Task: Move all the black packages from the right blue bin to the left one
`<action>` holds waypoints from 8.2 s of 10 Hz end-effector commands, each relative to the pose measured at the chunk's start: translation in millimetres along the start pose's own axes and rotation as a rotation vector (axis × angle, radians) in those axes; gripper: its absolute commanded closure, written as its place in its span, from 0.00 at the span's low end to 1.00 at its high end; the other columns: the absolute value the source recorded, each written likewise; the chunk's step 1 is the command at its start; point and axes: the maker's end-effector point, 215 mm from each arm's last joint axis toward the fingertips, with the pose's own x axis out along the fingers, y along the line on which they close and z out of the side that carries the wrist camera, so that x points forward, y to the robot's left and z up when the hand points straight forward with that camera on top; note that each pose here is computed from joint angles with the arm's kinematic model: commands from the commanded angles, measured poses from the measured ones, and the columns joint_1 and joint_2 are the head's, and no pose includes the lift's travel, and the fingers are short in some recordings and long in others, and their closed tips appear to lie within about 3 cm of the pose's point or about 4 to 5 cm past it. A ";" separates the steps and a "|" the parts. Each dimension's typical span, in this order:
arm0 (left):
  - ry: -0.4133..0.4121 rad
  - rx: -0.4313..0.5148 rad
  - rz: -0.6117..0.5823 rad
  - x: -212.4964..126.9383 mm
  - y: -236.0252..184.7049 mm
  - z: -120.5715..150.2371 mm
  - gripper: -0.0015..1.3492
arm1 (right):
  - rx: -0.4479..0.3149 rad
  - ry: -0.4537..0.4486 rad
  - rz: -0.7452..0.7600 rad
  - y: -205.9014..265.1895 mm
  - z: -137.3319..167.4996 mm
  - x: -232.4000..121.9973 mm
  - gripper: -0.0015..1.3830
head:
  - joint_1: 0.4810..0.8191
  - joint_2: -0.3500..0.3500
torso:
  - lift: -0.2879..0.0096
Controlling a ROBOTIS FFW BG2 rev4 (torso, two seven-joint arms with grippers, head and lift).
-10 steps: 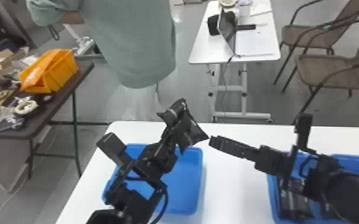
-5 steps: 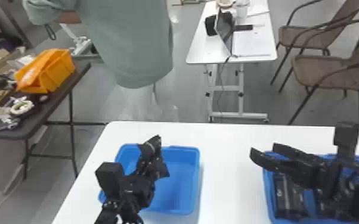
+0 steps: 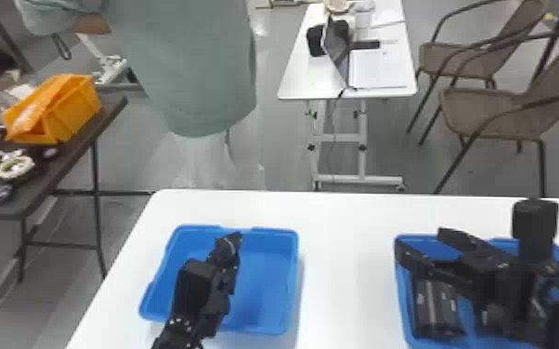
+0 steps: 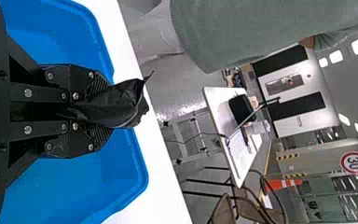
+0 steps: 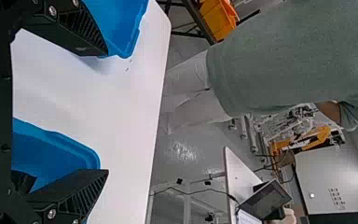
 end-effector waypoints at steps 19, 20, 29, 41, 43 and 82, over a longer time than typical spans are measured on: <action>-0.215 -0.553 -0.034 -22.6 -5.9 88.1 0.31 | 0.466 0.089 -0.421 -61.6 -110.4 -61.1 0.13 | 0.63 0.59 | 0.83; -0.217 -0.552 -0.033 -22.7 -5.7 88.4 0.31 | 0.475 0.093 -0.439 -66.0 -110.1 -59.4 0.13 | 0.63 0.59 | 0.83; -0.237 -0.542 -0.026 -23.1 -2.7 94.2 0.31 | 0.536 0.198 -0.399 -54.7 -138.1 -26.8 0.15 | 0.63 0.62 | 0.83; -0.265 -0.549 -0.029 -22.5 -1.1 100.6 0.32 | 0.564 0.162 -0.320 -29.6 -96.0 -45.6 0.93 | 0.63 0.64 | 0.83; -0.275 -0.553 -0.022 -22.8 0.8 103.4 0.32 | 0.539 0.117 -0.267 -20.2 -50.4 -62.8 0.93 | 0.63 0.64 | 0.83; -0.061 -0.211 0.020 -4.6 12.0 -16.0 0.54 | -0.091 -0.036 -0.201 -29.4 -2.6 -38.3 0.08 | 0.63 0.74 | 0.83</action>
